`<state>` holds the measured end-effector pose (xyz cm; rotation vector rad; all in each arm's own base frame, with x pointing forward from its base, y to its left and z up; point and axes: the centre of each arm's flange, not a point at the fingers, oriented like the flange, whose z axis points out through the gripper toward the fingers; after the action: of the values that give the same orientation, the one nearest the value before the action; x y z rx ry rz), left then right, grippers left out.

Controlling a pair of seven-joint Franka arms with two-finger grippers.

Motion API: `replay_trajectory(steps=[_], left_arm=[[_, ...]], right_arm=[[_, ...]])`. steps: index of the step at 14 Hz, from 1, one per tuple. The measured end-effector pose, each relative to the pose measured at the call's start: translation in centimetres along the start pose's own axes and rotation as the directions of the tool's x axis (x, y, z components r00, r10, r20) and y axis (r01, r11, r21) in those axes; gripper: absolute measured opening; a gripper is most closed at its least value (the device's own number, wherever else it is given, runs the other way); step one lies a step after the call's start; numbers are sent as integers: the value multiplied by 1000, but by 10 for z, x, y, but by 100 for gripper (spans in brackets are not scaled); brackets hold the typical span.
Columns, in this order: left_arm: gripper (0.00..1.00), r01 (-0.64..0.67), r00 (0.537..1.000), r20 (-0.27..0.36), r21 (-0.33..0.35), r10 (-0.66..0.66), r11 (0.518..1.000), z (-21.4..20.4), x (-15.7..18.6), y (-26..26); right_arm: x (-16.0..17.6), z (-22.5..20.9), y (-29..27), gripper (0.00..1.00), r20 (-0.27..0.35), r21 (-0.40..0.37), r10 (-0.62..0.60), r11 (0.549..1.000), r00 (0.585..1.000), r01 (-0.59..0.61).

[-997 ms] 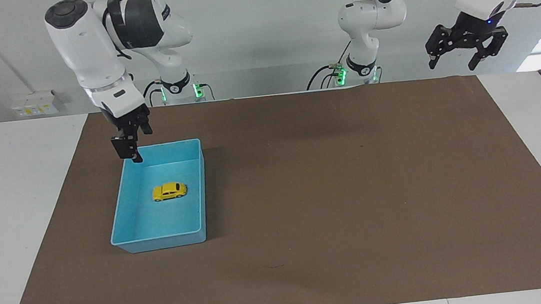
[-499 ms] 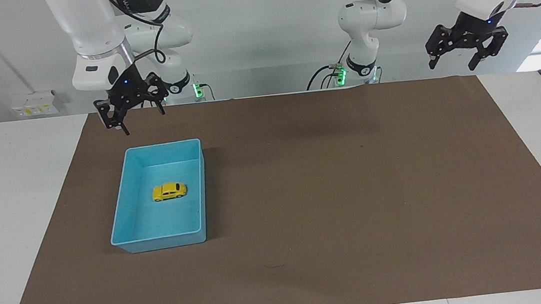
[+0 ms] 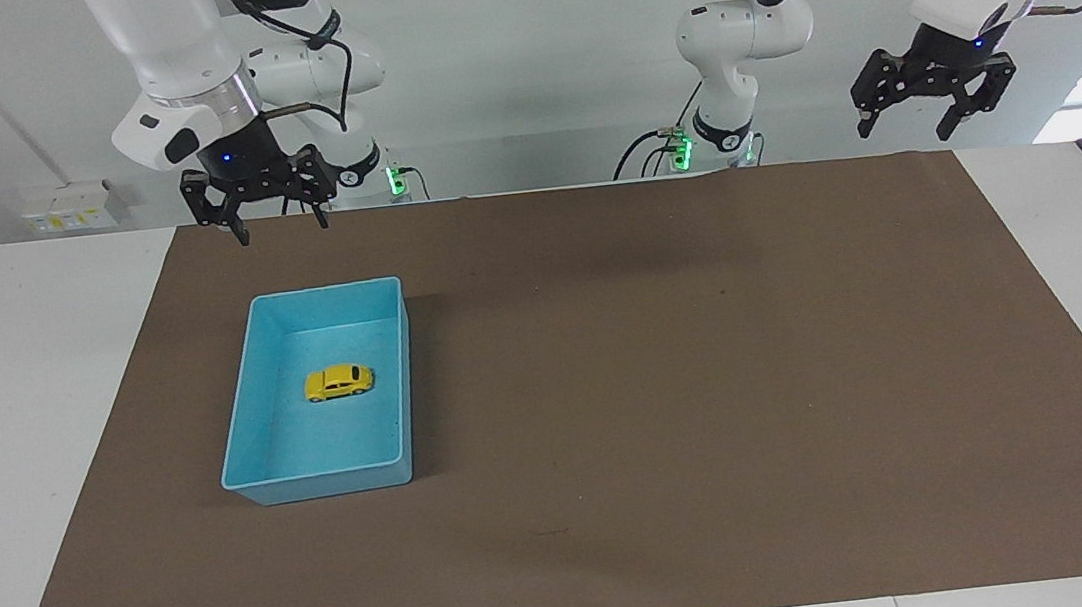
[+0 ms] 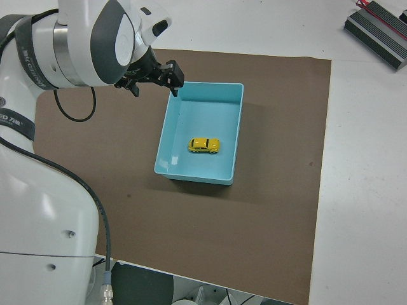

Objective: Wind up and store yellow beetle car

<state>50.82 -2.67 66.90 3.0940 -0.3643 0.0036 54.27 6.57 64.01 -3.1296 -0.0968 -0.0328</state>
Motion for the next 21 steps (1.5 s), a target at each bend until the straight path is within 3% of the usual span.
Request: replay_trajectory(steps=[7, 21], left_arm=[[100, 0, 1000, 0, 0, 0, 1000, 0, 0, 0], [100, 0, 1000, 0, 0, 0, 1000, 0, 0, 0]], right_arm=[[-1, -10, 1, 100, -6, 2, 137, 991, 991, -137], [0, -18, 9, 100, -16, 54, 162, 986, 987, -161]])
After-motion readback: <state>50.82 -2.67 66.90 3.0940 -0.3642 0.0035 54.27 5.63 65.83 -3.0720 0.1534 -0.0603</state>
